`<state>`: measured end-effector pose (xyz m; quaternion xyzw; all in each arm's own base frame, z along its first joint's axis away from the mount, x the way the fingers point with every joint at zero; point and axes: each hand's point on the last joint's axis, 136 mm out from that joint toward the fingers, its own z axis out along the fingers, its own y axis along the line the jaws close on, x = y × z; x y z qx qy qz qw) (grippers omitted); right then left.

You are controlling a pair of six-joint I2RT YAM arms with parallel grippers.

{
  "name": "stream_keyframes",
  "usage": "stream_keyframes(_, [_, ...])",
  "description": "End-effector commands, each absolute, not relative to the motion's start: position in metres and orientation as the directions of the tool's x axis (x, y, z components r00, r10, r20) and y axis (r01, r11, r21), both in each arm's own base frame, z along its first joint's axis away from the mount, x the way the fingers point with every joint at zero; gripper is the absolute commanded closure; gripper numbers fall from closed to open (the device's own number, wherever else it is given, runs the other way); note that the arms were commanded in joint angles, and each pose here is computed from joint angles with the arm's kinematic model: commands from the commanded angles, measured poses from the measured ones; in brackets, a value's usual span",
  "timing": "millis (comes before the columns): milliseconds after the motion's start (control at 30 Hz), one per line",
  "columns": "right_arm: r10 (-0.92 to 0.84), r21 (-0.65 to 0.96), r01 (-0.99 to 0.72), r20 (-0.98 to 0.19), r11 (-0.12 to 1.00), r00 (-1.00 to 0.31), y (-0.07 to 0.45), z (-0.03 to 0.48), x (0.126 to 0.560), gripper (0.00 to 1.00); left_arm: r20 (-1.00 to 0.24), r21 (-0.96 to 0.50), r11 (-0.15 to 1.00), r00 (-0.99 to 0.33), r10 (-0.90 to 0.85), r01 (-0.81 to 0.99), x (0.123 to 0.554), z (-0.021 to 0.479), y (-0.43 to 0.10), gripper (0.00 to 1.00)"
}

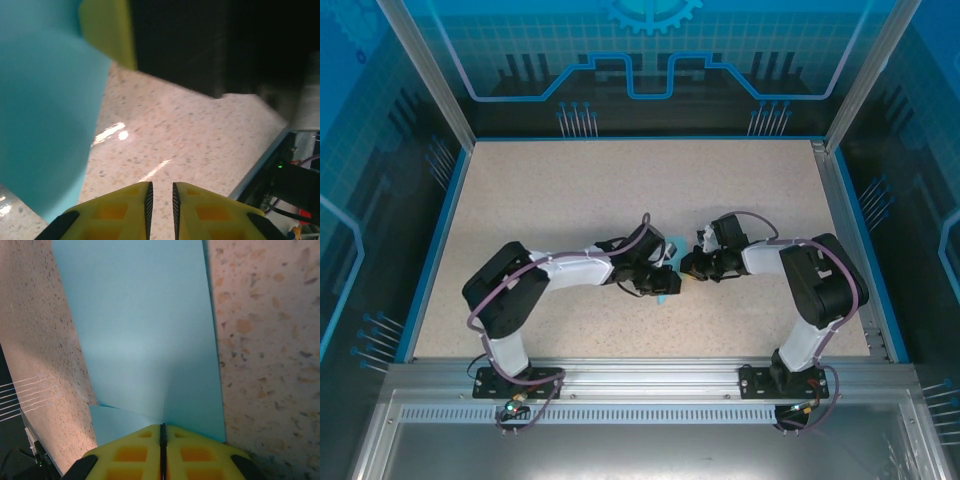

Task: Fold a paper plane with a square sheet of paper (pick it up from the middle)
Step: Third fold the triangle at the center of the table.

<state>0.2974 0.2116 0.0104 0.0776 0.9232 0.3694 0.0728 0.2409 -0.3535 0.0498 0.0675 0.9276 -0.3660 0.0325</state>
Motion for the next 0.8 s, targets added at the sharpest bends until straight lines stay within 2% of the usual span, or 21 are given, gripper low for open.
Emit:
stream_keyframes(0, [0.204, 0.611, 0.147, -0.025, 0.778, -0.979, 0.2, -0.011, 0.28, 0.9, -0.067, -0.683, 0.726, -0.996, 0.056, 0.087, 0.243, 0.036, -0.35, 0.78])
stream_keyframes(767, [0.183, 0.59, 0.141, -0.012, 0.795, -0.983, 0.198, -0.018, 0.277, 0.89, 0.01, -0.588, 0.808, -0.999, 0.045, 0.03, 0.225, -0.004, -0.317, 0.79])
